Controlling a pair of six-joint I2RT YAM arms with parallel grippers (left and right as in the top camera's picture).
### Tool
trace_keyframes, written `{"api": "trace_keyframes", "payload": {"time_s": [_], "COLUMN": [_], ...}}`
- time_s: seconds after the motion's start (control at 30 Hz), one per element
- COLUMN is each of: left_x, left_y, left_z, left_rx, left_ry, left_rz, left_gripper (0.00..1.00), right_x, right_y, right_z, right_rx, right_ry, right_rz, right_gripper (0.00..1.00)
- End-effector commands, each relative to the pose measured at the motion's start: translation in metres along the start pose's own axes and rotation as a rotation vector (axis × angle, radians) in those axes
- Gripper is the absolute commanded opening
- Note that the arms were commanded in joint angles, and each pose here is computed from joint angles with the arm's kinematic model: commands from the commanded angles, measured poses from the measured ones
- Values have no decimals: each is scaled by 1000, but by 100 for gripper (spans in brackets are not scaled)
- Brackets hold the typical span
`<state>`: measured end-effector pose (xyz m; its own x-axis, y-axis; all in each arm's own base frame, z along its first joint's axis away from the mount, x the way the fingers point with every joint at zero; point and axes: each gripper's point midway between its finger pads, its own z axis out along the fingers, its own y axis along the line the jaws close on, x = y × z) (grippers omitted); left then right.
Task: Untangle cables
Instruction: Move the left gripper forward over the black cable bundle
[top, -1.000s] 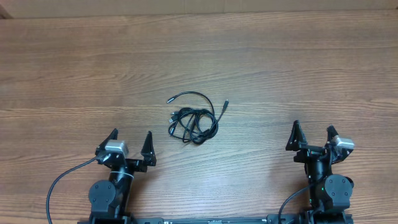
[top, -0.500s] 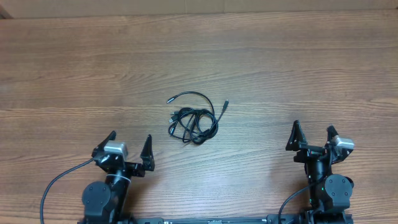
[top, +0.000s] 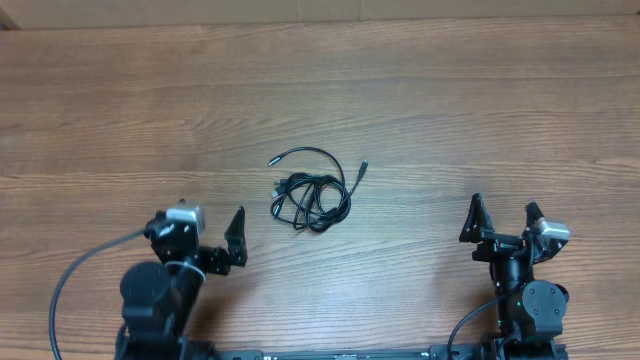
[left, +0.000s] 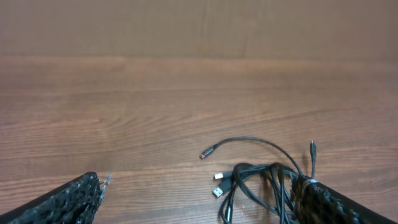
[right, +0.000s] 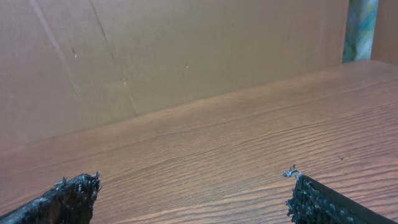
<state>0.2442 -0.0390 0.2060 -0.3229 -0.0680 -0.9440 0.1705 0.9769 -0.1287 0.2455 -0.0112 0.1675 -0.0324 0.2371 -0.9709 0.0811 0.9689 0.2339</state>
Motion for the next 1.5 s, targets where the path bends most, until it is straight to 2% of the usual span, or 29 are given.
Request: {"api": "trace_keyframes", "payload": {"time_s": [0.0, 0.23, 0.87, 1.3, 1.47], "left_x": [-21, -24, -17, -60, -59], "left_y": [-5, -3, -5, -11, -11], "left_z": [4, 24, 28, 16, 18], "left_rx": [25, 17, 35, 41, 41], "left_ry": [34, 196, 252, 364, 419], "left_rz": [40, 13, 16, 46, 36], "left_gripper": [100, 100, 100, 100, 100], "right_x": [-4, -4, -4, -4, -4], "right_y": [-1, -1, -1, -1, -1], "right_z": [-1, -1, -1, -1, -1], "right_rx": [5, 5, 5, 5, 5], "right_ry": [-18, -18, -18, -18, -18], "right_rz": [-3, -3, -3, -3, -3], "right_gripper": [100, 100, 100, 100, 100]}}
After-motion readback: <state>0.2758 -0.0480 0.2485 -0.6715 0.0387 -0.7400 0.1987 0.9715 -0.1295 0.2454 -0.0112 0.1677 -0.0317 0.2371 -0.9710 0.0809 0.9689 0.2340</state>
